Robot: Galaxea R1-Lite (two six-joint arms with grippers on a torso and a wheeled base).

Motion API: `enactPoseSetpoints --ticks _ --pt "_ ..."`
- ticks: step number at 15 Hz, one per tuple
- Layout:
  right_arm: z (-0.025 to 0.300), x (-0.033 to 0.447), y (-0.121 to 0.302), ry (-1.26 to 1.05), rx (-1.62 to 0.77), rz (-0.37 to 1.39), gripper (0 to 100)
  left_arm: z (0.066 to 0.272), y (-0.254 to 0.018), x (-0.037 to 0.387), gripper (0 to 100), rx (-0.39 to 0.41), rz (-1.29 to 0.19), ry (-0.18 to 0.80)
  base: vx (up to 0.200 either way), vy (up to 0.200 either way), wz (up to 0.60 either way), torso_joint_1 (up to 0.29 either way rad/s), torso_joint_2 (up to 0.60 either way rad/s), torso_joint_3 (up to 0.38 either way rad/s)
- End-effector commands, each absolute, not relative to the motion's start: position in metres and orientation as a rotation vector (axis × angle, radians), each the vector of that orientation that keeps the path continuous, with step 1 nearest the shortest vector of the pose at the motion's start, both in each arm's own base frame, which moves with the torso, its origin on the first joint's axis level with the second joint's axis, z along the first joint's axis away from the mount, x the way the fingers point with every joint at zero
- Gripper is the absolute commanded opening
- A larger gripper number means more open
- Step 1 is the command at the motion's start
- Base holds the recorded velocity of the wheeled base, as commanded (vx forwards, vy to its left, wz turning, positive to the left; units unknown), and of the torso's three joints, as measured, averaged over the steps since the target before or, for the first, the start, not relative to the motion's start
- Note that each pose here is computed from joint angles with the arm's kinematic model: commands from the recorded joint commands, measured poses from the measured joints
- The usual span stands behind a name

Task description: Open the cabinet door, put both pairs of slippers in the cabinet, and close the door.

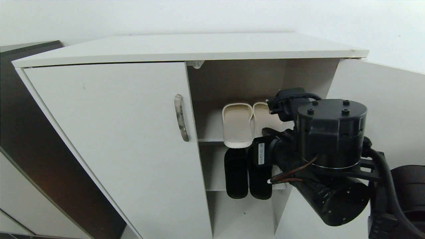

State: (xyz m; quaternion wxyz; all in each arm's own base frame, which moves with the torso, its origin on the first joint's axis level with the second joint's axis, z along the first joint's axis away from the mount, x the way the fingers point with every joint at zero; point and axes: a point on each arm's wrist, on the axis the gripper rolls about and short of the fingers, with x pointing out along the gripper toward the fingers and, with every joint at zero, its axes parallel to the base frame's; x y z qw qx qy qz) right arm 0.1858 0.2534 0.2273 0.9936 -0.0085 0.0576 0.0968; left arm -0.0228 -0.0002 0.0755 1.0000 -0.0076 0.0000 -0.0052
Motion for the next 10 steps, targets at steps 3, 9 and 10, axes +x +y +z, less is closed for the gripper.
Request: enactPoseSetpoints --ticks 3,9,10 --pt "0.23 0.182 0.25 0.111 -0.01 0.197 0 0.076 0.0 -0.023 0 -0.015 -0.011 0.002 0.0 0.0 0.0 0.0 0.0 0.0" --pt "0.21 0.188 0.255 0.151 -0.054 0.182 0 0.076 0.0 -0.023 0 -0.017 -0.011 0.002 0.0 0.0 0.0 0.0 0.0 0.0" --pt "0.21 0.189 0.254 0.151 -0.054 0.18 0 0.075 0.0 -0.023 0 -0.017 -0.011 0.0 -0.2 0.0 0.0 0.002 0.0 -0.002"
